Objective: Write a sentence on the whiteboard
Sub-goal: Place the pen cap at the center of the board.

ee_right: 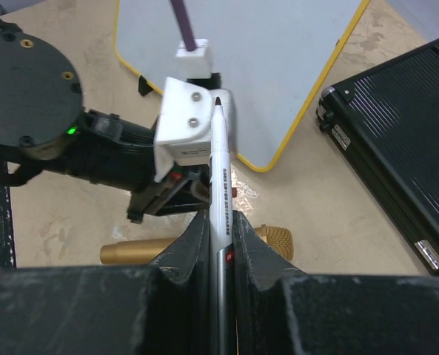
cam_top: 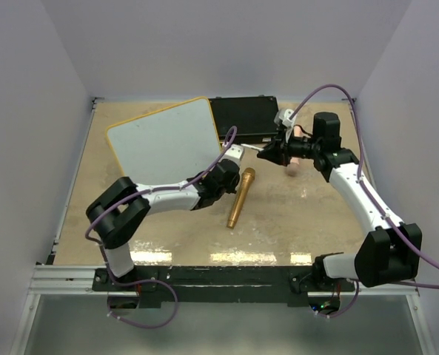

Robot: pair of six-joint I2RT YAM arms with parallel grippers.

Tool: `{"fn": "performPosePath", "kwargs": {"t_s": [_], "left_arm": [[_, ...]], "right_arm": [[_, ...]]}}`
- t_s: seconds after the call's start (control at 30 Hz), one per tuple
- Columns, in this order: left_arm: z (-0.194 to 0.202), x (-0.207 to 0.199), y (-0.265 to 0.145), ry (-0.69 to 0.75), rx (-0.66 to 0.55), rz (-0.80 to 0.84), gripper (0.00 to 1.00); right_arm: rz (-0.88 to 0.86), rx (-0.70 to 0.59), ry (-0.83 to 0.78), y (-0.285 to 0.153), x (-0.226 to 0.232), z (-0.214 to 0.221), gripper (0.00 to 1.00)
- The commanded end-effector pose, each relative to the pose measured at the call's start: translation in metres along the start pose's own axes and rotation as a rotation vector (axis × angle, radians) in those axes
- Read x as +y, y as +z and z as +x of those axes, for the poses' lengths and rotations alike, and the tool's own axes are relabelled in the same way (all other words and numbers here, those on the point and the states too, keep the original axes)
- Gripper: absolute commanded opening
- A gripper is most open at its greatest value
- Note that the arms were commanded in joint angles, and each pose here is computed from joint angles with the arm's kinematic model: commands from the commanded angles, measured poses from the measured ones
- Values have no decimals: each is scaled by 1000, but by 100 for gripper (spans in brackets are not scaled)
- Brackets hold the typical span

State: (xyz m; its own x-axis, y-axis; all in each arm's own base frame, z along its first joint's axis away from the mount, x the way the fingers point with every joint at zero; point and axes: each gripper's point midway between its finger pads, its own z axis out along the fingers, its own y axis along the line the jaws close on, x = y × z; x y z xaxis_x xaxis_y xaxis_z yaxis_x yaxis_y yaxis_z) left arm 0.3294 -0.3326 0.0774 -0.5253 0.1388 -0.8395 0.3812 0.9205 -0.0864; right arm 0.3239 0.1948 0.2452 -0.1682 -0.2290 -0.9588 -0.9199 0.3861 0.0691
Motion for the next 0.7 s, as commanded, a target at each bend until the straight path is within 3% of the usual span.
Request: {"fn": "performPosePath", "kwargs": {"t_s": [0.0, 0.3, 0.5, 0.67], "left_arm": [[-38, 6, 28, -29, -65, -18, 8], [-46, -1, 56, -50, -30, 34, 29], [-59, -3, 43, -63, -40, 78, 36], [-77, 1, 7, -46, -68, 154, 38]], "right_arm": [[46, -34, -27, -9, -10, -12, 0], [84, -39, -13, -18, -20, -12, 0], [89, -36, -4, -19, -23, -10, 0], [89, -43, -20, -23, -21, -14, 0]]}}
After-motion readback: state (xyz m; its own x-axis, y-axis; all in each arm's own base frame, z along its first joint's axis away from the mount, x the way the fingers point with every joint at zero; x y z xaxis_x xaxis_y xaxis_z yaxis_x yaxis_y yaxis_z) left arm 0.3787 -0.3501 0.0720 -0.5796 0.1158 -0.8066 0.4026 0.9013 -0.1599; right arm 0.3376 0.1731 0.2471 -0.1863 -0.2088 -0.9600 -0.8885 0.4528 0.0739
